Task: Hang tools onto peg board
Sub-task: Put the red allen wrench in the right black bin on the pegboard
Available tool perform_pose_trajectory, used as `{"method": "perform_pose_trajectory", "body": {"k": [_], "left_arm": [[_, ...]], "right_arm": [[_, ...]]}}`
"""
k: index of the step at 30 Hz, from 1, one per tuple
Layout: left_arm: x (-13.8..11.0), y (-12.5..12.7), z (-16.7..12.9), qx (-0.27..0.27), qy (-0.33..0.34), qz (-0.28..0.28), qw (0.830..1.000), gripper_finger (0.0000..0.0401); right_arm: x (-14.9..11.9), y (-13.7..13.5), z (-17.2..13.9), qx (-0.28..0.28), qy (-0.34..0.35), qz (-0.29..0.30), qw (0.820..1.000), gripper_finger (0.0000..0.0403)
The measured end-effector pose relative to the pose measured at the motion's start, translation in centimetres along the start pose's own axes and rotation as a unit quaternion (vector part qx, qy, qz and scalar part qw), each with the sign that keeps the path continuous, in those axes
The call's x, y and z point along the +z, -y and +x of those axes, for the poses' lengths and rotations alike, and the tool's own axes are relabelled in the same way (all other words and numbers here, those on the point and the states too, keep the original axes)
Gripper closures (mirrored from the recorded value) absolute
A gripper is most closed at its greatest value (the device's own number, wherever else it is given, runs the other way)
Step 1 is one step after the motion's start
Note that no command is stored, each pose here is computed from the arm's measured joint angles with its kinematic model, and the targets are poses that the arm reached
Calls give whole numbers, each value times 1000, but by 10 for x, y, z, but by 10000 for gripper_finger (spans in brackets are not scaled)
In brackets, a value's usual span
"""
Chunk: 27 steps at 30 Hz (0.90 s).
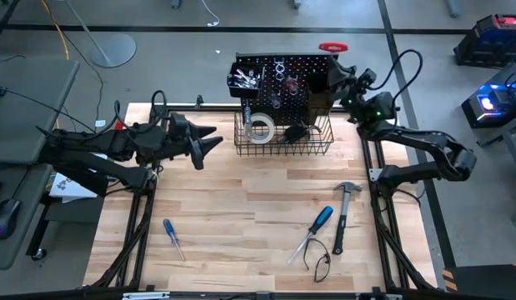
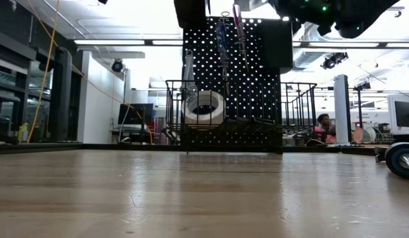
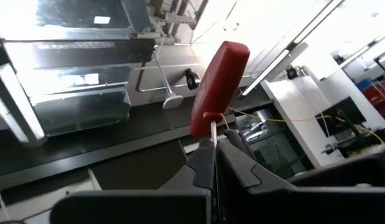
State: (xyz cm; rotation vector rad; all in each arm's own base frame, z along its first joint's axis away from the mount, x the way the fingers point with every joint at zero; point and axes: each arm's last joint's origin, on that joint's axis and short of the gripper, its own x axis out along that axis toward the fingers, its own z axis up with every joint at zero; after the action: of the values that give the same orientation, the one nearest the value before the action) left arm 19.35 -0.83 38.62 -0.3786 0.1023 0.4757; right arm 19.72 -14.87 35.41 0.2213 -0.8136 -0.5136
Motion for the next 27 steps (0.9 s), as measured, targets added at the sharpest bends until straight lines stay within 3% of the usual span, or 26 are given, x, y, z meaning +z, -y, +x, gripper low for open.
{"method": "perform_pose_trajectory", "body": {"k": [4,15,27], "left_arm": [[-2,0,0,-2,-10,6,1000,192],[-7,-1,0,-14,-40,24,999,192],[-8,-2,0,-12,-47,36,998,192]], "right_arm": [[-2,-6,-1,-6,3,-13,1000,394],[-8,-10,-1,-47,-3,-39,998,304],[-10,-16,-3,-44,-18,-34,998,297]]}}
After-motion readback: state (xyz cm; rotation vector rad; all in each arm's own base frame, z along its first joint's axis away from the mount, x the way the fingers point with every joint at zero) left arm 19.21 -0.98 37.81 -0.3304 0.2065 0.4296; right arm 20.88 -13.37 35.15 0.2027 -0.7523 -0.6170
